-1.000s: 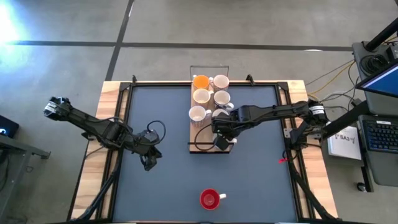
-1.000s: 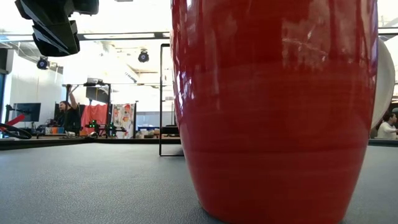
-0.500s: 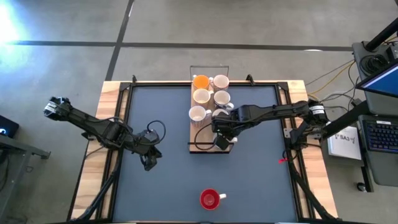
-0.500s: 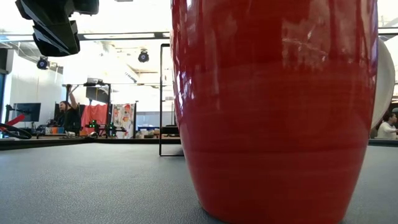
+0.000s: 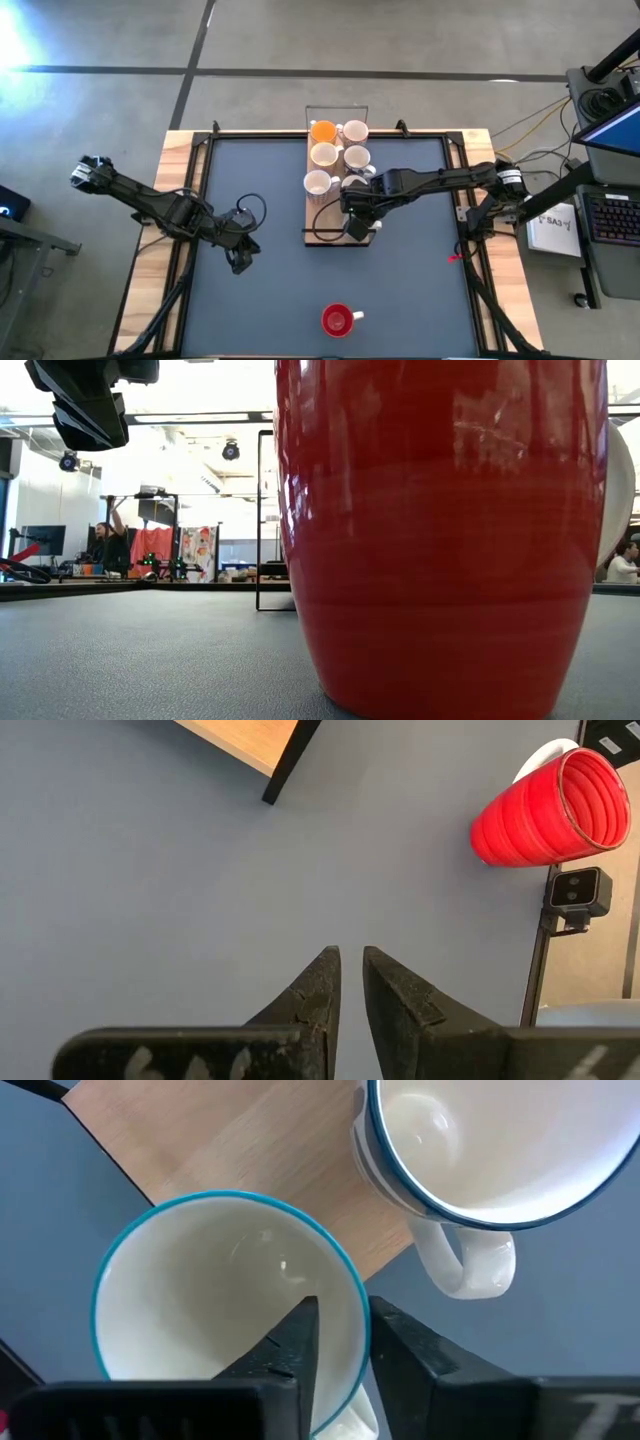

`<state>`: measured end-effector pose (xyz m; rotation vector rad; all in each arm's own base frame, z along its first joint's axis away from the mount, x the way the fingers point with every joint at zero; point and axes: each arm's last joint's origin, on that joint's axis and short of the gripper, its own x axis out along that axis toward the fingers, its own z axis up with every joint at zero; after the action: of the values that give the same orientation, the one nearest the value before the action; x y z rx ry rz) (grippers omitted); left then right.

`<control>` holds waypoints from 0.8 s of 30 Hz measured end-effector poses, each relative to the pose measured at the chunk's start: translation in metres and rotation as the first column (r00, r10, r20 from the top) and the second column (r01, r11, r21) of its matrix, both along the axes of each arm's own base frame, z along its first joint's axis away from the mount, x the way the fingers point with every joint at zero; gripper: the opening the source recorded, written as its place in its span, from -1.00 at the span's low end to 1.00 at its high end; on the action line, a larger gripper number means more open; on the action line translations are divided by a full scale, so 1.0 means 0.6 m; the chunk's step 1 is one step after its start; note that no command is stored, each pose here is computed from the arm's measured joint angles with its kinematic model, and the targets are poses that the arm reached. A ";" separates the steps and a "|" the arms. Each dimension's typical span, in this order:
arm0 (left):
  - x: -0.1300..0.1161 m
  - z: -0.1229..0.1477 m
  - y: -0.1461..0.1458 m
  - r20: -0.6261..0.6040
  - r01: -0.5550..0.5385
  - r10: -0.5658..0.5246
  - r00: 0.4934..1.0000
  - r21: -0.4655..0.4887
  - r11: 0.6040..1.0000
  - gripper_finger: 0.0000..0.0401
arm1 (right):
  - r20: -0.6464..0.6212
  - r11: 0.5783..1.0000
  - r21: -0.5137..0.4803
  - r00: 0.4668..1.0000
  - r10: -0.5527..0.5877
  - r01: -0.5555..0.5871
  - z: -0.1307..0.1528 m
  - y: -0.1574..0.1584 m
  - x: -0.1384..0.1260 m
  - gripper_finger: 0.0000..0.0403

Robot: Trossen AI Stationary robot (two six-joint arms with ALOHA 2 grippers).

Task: Place coffee mugs
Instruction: Put the green mug on the shelf, then put the red mug on the shelf

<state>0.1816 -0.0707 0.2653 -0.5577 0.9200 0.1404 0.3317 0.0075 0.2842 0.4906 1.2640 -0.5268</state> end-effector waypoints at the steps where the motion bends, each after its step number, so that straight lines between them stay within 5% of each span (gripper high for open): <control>1: 0.000 0.000 0.000 0.000 0.000 0.000 1.000 0.000 1.000 -0.85 | 0.000 1.000 0.000 1.000 0.000 0.000 0.000 0.000 0.000 -0.60; 24: 0.000 0.000 0.000 0.000 0.000 0.000 1.000 0.000 1.000 -0.85 | 0.045 0.999 -0.043 0.999 -0.021 0.023 0.054 -0.003 -0.028 -0.61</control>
<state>0.1816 -0.0707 0.2653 -0.5576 0.9202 0.1405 0.3147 0.0056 0.3165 0.4780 1.2036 -0.5577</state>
